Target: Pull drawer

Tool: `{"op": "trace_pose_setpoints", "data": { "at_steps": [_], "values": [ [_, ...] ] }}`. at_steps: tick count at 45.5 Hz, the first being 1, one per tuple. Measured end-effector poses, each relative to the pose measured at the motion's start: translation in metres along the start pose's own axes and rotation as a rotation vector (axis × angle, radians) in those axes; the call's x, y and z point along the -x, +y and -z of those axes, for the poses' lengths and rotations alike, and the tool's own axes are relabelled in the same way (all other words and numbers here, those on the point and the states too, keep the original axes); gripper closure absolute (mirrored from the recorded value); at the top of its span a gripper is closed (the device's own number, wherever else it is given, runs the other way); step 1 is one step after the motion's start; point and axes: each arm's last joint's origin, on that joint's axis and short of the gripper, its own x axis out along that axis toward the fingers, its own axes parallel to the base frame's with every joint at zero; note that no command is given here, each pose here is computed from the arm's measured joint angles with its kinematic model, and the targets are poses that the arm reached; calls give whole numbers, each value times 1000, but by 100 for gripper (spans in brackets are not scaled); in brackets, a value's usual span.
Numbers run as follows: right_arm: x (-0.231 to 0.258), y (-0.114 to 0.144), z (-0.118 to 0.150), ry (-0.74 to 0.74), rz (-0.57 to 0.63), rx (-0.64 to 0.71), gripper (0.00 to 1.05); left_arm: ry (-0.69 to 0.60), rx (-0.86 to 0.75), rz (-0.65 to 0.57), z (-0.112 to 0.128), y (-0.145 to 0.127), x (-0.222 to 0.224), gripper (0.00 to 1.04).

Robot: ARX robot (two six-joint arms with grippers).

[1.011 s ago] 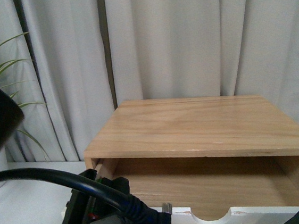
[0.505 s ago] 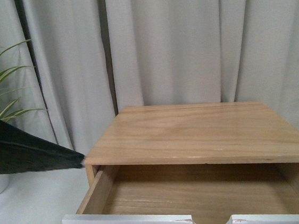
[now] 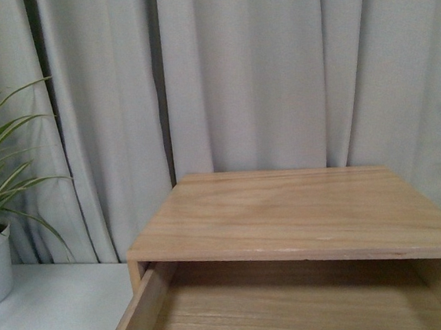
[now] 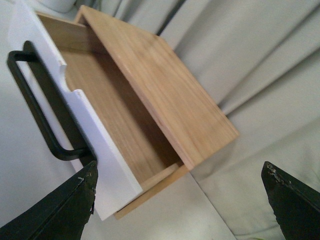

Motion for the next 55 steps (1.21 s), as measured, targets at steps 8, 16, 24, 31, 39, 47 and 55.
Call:
{"op": "trace_pose_setpoints", "data": {
  "at_steps": [8, 16, 24, 31, 39, 47, 55],
  "values": [
    [15, -2, 0, 15, 124, -57, 9, 21, 104, -165, -1, 2, 10, 6],
    [25, 0, 3, 55, 219, -153, 9, 63, 250, -253, 7, 1, 13, 6],
    [31, 1, 4, 85, 300, -241, 9, 91, 434, -354, 15, -3, 14, 6],
    [31, 0, 4, 84, 302, -254, 9, 85, 461, -356, 15, -3, 14, 6],
    [30, 14, 4, 164, 556, -553, 34, 170, 547, -483, 18, -6, 13, 17],
    [21, 30, 5, 133, 598, -679, 75, 203, 630, -632, 29, -3, 21, 58],
    [15, 40, 4, 122, 602, -688, 103, 213, 644, -659, 37, -5, 24, 101]
  ]
}}
